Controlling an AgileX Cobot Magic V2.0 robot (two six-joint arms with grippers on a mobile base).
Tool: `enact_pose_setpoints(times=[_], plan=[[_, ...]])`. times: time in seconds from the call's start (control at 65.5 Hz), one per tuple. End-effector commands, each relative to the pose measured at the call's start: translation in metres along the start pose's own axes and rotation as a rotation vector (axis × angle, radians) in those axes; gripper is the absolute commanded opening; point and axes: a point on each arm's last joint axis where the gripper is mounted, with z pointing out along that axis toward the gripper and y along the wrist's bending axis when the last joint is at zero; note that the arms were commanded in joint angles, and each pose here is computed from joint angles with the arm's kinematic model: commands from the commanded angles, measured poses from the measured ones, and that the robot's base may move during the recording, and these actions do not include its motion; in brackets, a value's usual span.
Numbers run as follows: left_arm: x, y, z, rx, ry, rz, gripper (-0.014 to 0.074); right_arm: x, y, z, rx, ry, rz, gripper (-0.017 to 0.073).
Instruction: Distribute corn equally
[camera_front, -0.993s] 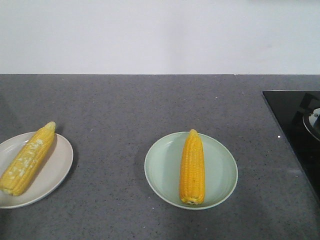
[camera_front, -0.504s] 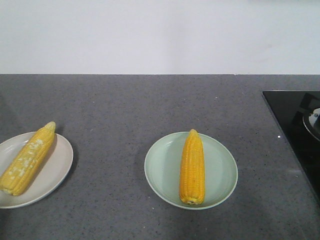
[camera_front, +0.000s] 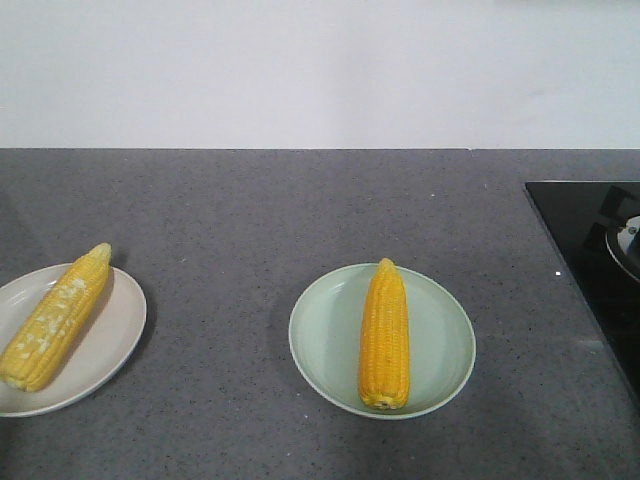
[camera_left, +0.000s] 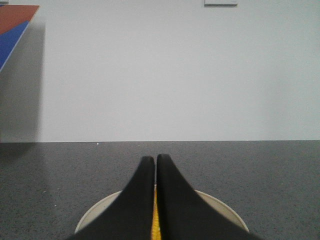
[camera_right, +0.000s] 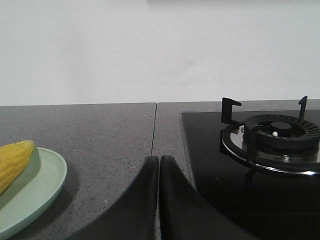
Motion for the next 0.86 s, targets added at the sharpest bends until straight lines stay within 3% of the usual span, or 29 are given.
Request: enact_pose_setpoints(times=[0.0,0.199,0.366,0.84], plan=[[-0.0151,-0.0008,-0.0021,0.006,-0.111,-0.008,-0.0008,-0.0056,0.0005,-0.0005,-0.006,-0.085,-0.015,-0.0005],[-0.0151,-0.0008,-0.0021,0.006,-0.111,-0.008,-0.0007,-0.0047,0.0013,-0.0005,-0.021,-0.078,-0.015,-0.0005],[-0.0151,-0.0008,-0.0021,0.006,-0.111,-0.008,-0.0006,-0.0046,0.0063,-0.0008,-0.11,-0.077,-0.012,-0.0005],[-0.0151,-0.0008,-0.0021,0.006,-0.111,-0.008,-0.0006,-0.0047,0.0049,-0.0006,-0.085,-0.077,-0.013,-0.0005]])
